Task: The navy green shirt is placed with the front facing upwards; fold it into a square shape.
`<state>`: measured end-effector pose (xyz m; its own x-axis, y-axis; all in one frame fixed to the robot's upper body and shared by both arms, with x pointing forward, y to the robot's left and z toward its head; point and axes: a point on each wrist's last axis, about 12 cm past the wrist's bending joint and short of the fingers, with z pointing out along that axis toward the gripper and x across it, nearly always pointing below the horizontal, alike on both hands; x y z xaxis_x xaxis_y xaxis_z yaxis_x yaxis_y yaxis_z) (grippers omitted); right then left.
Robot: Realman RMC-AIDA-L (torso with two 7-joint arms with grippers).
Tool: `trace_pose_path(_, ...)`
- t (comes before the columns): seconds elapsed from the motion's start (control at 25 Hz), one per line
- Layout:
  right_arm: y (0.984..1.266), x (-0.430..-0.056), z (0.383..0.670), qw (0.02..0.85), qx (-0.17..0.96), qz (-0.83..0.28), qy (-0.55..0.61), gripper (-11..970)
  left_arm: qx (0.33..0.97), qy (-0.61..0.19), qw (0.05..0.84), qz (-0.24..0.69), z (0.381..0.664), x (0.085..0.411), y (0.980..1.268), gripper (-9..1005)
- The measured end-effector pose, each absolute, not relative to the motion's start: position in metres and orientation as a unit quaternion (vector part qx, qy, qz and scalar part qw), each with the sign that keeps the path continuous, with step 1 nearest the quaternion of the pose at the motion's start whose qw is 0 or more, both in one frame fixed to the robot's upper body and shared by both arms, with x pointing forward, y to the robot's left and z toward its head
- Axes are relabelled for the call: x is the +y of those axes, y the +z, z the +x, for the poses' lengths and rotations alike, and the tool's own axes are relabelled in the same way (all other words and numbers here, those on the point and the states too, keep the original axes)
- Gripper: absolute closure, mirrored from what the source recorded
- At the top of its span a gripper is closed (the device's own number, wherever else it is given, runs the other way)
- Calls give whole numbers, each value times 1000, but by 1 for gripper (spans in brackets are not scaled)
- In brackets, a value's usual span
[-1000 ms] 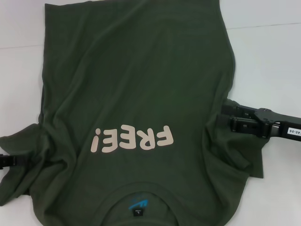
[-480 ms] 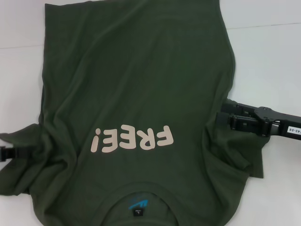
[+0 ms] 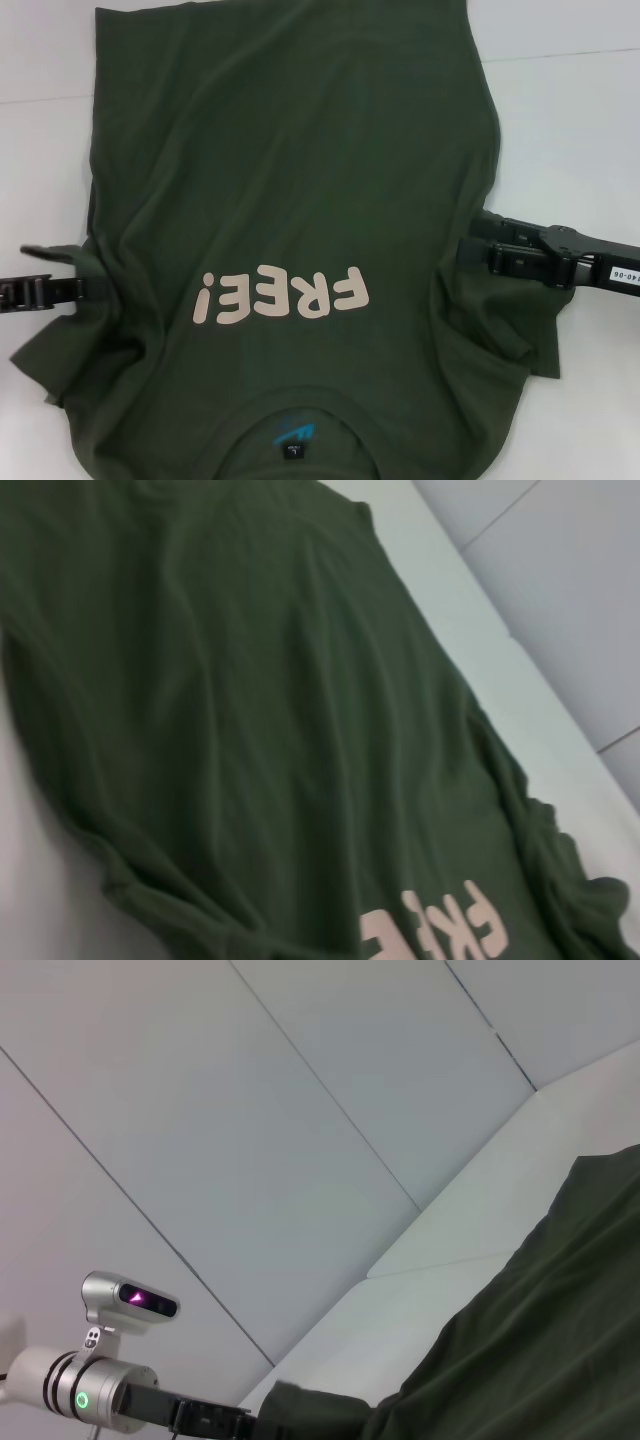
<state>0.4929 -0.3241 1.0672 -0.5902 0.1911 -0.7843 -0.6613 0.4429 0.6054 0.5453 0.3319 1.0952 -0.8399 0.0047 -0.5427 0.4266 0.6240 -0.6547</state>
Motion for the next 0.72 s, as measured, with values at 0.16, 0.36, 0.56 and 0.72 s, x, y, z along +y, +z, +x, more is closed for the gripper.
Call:
trace_pose_path(0.16,1067,-324,493,424,736,-160,503,12,856,-430,257,125,546,322,1094,982)
trace_pose_path(0.36,1068,-323,494,424,735,-162,503,12,848,-445,257,132,549,308,1094,983)
trace_pose_path(0.56,1067,-324,493,424,736,-161,502,12,845,-452,253,132,552,299,1092,983)
trace_pose_path(0.72,1066,-324,491,424,736,-160,503,12,843,-457,253,129,553,296,1090,983)
